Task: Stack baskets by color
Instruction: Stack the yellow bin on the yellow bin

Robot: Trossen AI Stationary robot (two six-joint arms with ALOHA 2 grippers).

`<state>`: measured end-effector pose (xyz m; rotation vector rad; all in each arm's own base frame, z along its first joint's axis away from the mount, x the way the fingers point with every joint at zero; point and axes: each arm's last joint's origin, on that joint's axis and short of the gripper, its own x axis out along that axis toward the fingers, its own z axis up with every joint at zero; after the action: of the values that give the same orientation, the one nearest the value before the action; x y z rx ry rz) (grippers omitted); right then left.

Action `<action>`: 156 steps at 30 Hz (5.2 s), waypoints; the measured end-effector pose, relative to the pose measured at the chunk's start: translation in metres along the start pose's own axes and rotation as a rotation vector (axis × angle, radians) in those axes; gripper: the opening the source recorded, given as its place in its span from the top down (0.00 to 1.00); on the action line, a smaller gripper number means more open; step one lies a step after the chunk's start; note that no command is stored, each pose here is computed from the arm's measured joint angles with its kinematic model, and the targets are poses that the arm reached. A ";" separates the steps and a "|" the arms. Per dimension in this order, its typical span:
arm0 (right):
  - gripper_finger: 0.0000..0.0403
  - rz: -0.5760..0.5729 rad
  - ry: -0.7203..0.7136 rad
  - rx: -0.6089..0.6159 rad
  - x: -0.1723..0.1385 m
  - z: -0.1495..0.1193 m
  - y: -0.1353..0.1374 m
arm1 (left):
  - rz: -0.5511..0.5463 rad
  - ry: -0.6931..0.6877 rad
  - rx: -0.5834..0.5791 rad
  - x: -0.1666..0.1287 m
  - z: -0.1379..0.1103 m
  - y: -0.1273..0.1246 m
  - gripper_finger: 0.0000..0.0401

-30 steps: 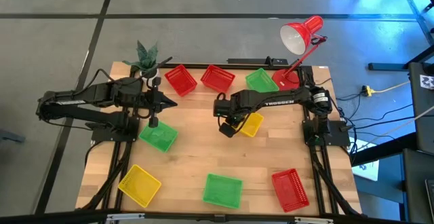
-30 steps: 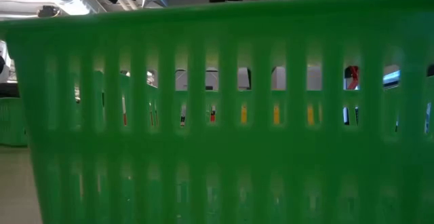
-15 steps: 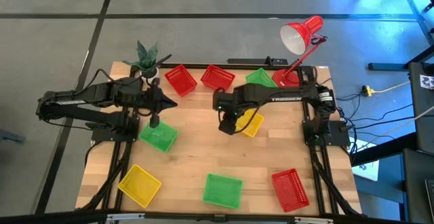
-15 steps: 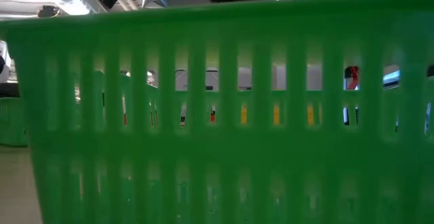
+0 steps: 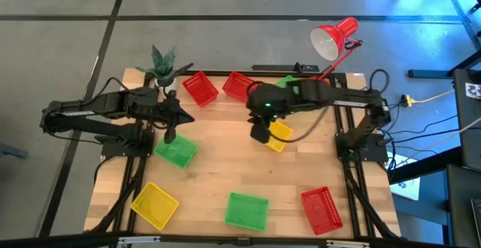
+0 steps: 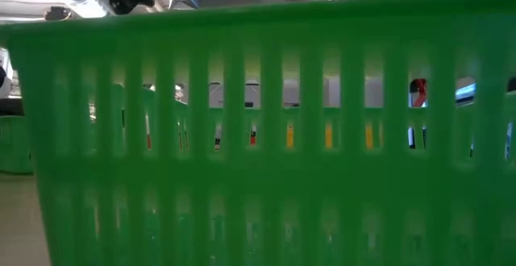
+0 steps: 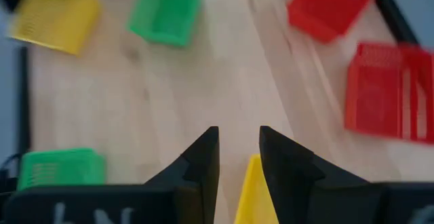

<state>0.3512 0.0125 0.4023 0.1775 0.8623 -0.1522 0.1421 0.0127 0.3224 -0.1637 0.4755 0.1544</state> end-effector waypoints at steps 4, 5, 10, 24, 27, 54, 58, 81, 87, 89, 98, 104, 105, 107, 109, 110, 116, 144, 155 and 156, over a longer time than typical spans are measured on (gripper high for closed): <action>0.74 0.077 -0.131 -0.060 -0.042 -0.001 0.017 | 0.010 0.120 -0.029 -0.009 -0.001 -0.001 1.00; 0.74 0.096 -0.158 -0.069 -0.052 -0.003 0.021 | 0.002 0.136 -0.031 -0.011 0.003 -0.003 1.00; 0.74 0.185 -0.239 -0.117 -0.096 -0.016 0.037 | -0.045 0.202 -0.017 -0.027 0.027 -0.017 1.00; 0.74 0.324 -0.325 -0.280 -0.153 -0.045 0.056 | -0.249 0.567 -0.364 0.000 0.028 -0.058 1.00; 0.74 0.328 -0.310 -0.288 -0.155 -0.048 0.057 | -0.221 0.625 -0.402 0.006 0.024 -0.064 0.96; 0.74 0.362 -0.299 -0.364 -0.158 -0.054 0.065 | 0.145 1.024 -0.804 0.047 -0.056 -0.194 0.75; 0.74 0.410 -0.287 -0.386 -0.158 -0.055 0.066 | 0.179 0.980 -0.814 0.049 -0.075 -0.216 0.75; 0.74 0.460 -0.282 -0.349 -0.159 -0.054 0.067 | 0.217 0.882 -0.732 0.057 -0.123 -0.255 0.75; 0.74 0.459 -0.282 -0.350 -0.159 -0.054 0.067 | 0.220 0.868 -0.733 0.058 -0.123 -0.255 0.75; 0.74 0.459 -0.281 -0.349 -0.159 -0.054 0.067 | 0.224 0.868 -0.732 0.058 -0.124 -0.256 0.75; 0.74 0.458 -0.280 -0.351 -0.159 -0.055 0.067 | 0.258 0.885 -0.734 0.070 -0.139 -0.262 0.75; 0.74 0.457 -0.281 -0.351 -0.159 -0.054 0.067 | 0.301 0.888 -0.705 0.079 -0.152 -0.265 0.75; 0.74 0.457 -0.281 -0.351 -0.159 -0.054 0.067 | 0.301 0.888 -0.705 0.079 -0.153 -0.265 0.75; 0.74 0.457 -0.281 -0.351 -0.159 -0.054 0.067 | 0.295 0.887 -0.709 0.081 -0.154 -0.266 0.75; 0.74 0.457 -0.281 -0.351 -0.159 -0.054 0.067 | 0.291 0.882 -0.705 0.082 -0.155 -0.267 0.75; 0.74 0.457 -0.281 -0.352 -0.159 -0.054 0.067 | 0.286 0.881 -0.687 0.083 -0.156 -0.267 0.75; 0.74 0.457 -0.280 -0.352 -0.159 -0.054 0.067 | 0.300 0.970 -0.689 0.088 -0.160 -0.267 0.79; 0.74 0.371 -0.023 -0.373 -0.151 -0.076 0.057 | 0.136 0.631 -0.368 0.095 0.084 -0.164 1.00; 0.74 0.327 -0.094 -0.358 -0.179 -0.086 0.038 | 0.092 0.225 -0.366 0.146 0.148 -0.088 1.00; 0.74 0.307 -0.115 -0.353 -0.184 -0.087 0.034 | 0.096 0.207 -0.363 0.151 0.150 -0.083 1.00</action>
<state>0.1762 0.0758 0.4905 -0.0308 0.7245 0.2741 0.3570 -0.0230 0.3936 -0.5163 0.6596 0.3200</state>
